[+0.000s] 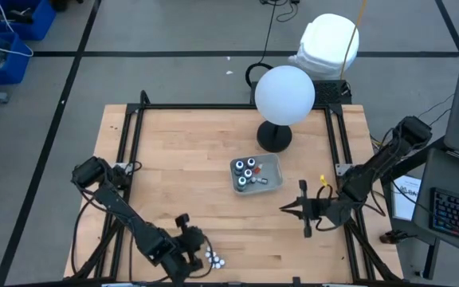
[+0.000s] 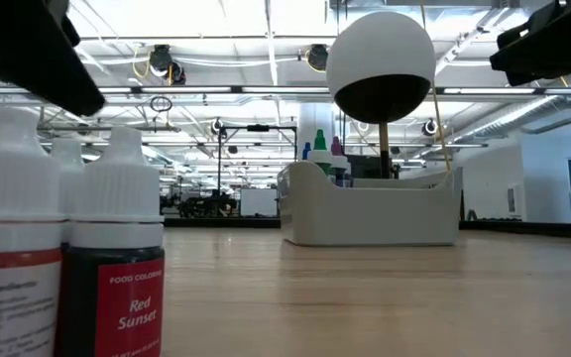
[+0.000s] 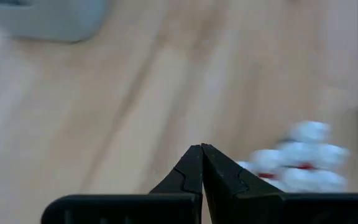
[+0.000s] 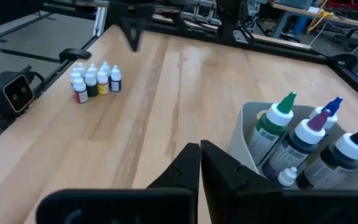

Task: Pick & Place food coloring
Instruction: Put the purple food coloring bottle into the gray bin

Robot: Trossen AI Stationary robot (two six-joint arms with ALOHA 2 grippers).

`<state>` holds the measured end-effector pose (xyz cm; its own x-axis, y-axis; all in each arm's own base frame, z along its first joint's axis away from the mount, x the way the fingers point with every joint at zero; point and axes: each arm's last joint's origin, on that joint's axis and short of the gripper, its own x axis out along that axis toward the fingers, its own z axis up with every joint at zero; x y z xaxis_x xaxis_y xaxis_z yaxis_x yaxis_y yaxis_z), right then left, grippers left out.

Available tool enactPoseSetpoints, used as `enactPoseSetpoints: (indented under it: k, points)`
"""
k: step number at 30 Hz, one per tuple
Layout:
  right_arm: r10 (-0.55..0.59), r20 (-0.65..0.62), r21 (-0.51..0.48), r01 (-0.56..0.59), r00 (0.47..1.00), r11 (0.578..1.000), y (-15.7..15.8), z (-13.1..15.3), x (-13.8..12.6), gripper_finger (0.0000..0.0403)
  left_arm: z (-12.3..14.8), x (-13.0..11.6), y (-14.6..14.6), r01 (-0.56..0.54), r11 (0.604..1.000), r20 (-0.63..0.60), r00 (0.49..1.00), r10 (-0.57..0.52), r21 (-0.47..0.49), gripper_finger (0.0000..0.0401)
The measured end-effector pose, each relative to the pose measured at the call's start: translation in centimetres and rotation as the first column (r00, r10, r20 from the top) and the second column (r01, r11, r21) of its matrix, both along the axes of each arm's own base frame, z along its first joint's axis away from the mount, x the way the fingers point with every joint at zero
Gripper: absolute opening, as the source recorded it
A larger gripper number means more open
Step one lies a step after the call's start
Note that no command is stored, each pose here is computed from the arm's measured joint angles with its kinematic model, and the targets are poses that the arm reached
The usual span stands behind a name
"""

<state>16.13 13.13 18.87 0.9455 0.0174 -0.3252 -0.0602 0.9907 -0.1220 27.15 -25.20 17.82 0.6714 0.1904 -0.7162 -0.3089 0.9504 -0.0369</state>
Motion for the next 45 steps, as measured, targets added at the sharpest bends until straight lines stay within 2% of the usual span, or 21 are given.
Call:
enactPoseSetpoints:
  k: [3,6,12,16,25,36,45]
  points:
    - [0.007,0.003,0.003,-0.007,1.000,1.000,0.0,-0.1,0.0,0.0019,0.2,-0.2,-1.0,0.066,0.998,0.031,0.997,-0.066,-0.004,0.0033]
    - [0.055,-0.009,0.022,-0.055,0.998,0.998,0.2,-0.1,0.0,0.0030,0.4,-0.5,-1.8,0.078,0.997,0.075,0.994,-0.076,-0.022,0.0066]
    - [0.104,0.003,0.032,-0.104,0.995,0.994,0.5,0.1,-0.2,0.0056,0.4,-1.6,-2.9,0.115,0.993,0.081,0.990,-0.112,-0.029,0.0140]
    - [0.098,0.016,0.026,-0.098,0.995,0.995,0.5,0.2,-0.1,0.0071,0.1,-2.0,-3.4,0.130,0.991,0.080,0.989,-0.127,-0.028,0.0168]
    - [0.096,0.016,0.026,-0.096,0.995,0.995,0.5,0.2,-0.1,0.0079,-3.6,-1.2,-4.6,0.221,0.975,0.025,0.975,-0.222,0.017,0.0175]
    - [0.092,0.016,0.035,-0.093,0.996,0.995,0.5,0.2,-0.1,0.0079,-3.7,0.0,-3.1,0.145,0.989,0.010,0.989,-0.145,0.006,0.0175]
    - [0.092,0.016,0.035,-0.093,0.996,0.995,0.5,0.2,-0.1,0.0078,-3.8,0.5,-2.7,0.149,0.988,-0.026,0.988,-0.150,-0.038,0.0175]
